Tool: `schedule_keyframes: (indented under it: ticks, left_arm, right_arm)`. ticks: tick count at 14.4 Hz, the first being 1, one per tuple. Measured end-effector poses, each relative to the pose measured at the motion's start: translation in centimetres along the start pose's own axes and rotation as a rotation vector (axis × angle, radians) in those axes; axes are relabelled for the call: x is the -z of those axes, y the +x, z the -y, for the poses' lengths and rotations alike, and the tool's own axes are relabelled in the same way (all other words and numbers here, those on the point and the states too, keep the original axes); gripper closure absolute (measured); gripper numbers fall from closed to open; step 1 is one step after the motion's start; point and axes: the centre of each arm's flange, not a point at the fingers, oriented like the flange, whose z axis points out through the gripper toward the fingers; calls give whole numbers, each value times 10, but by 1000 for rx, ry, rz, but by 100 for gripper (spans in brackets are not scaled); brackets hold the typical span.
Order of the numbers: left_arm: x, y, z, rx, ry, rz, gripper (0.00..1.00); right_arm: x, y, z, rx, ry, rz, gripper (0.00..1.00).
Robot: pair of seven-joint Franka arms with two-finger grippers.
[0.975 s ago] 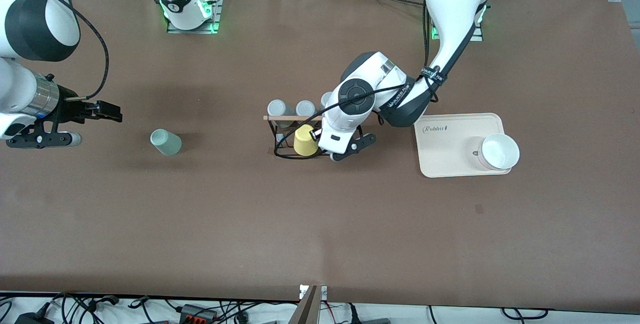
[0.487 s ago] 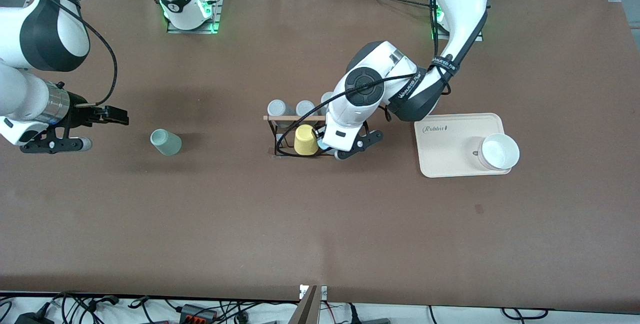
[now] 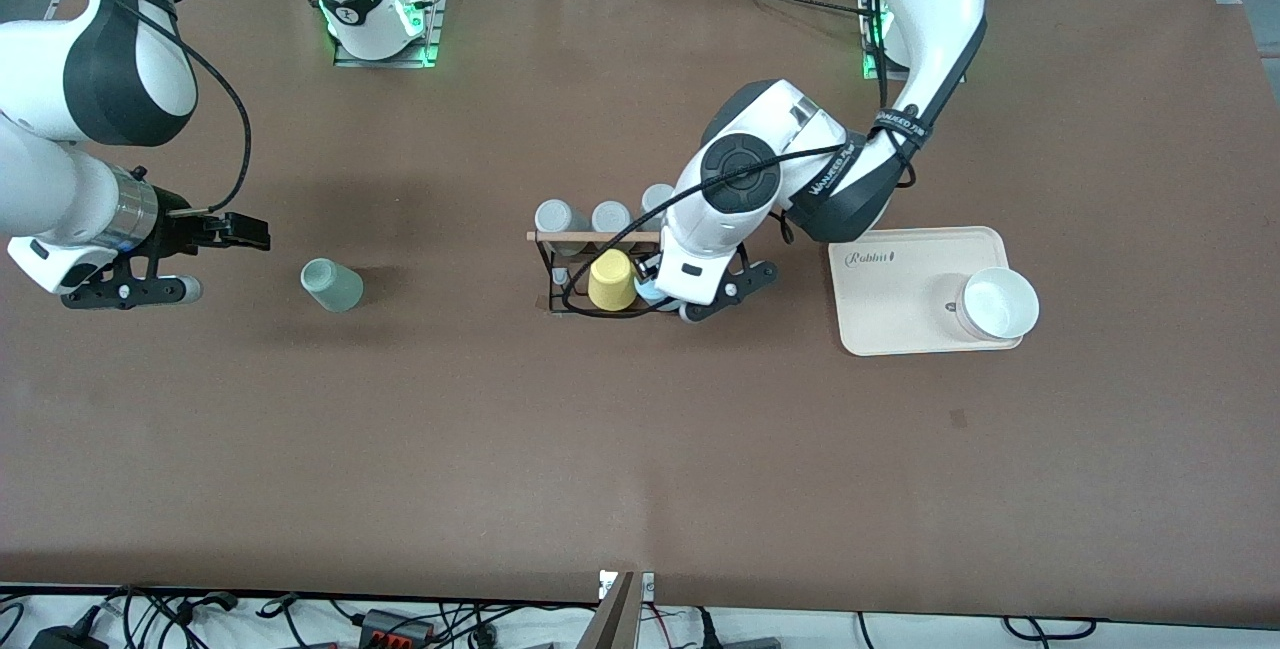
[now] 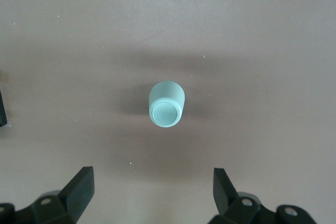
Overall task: Hang scattered cups on rack with three cups
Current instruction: 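Lower the blue cup beside the yellow cup while the right gripper reaches the teal cup, then grasp the teal cup with the right gripper while the left gripper withdraws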
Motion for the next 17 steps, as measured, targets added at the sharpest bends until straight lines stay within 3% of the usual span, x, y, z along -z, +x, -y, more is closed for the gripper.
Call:
schedule_keyframes:
  ticks: [3, 10, 13, 17]
  left_arm:
    - [-7, 0, 2, -18, 32, -35, 22]
    - [-21, 4, 6, -18, 66, -32, 22]
    - [-9, 30, 24, 10, 99, -27, 22]
    - [57, 81, 70, 29, 112, -37, 22]
  right_arm:
    - [-15, 8, 17, 25, -6, -1, 0]
    - [-87, 25, 24, -7, -13, 9, 0]
    - [-102, 23, 24, -9, -14, 8, 0]
    - [-122, 19, 23, -15, -14, 25, 0]
